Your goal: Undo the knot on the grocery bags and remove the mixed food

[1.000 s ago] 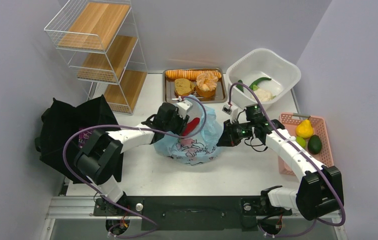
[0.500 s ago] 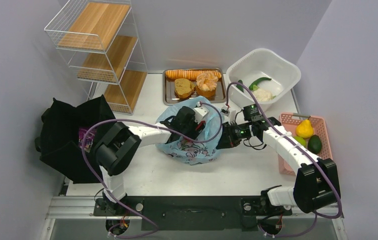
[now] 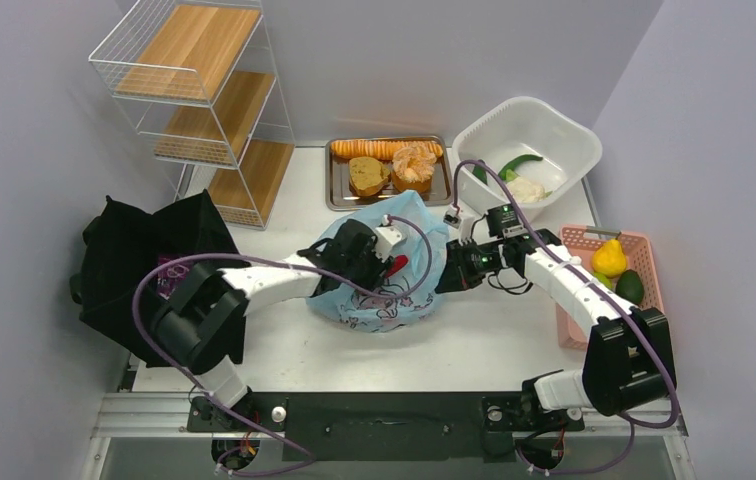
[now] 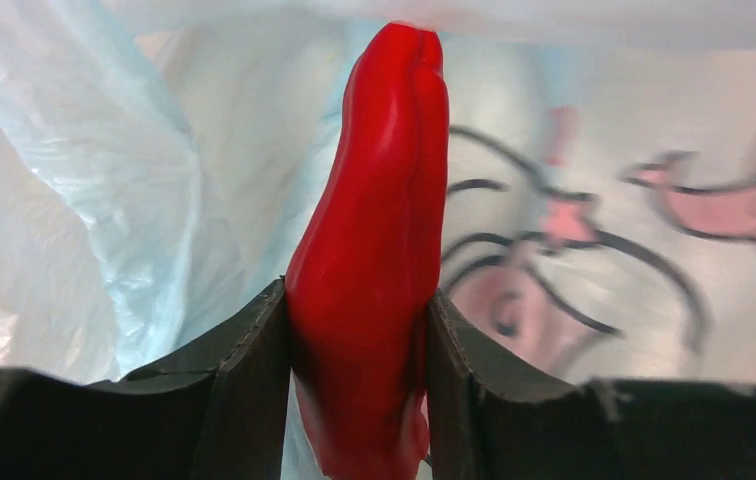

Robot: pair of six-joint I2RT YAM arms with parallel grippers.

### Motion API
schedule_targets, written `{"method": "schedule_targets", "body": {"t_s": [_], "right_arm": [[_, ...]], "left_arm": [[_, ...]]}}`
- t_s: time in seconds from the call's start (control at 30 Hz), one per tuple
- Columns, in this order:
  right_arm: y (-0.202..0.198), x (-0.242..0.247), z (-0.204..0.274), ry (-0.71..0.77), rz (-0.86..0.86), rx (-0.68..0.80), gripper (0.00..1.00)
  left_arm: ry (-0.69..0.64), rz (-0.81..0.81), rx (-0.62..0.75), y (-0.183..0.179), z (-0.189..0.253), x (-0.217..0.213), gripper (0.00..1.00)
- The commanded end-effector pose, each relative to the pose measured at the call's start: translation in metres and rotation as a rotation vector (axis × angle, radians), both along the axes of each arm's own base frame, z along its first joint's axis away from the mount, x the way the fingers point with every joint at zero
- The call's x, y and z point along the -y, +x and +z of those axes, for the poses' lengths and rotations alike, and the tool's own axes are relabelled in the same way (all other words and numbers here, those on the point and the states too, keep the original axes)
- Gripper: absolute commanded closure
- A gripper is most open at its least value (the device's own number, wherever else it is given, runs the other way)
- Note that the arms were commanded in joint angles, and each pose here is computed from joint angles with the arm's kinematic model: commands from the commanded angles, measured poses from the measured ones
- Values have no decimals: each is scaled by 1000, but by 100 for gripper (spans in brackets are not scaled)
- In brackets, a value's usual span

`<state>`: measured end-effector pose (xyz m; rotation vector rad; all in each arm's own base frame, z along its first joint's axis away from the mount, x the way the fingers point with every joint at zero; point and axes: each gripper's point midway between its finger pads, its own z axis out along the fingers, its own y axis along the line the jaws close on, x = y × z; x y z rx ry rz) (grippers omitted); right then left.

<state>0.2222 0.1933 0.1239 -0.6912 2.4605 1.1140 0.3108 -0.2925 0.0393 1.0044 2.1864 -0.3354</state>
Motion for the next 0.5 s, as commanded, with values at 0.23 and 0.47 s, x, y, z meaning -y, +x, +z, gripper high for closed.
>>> {"method": "schedule_targets", "body": {"t_s": [0.23,0.47], "right_arm": [[47,-2,3,-78,-131,149,99],[48,-9,51,-1,-94,249,41]], "left_arm": [[-521,-385,183,-87,174,11,97],[-689,-343,213,-85,228,9,96]]}}
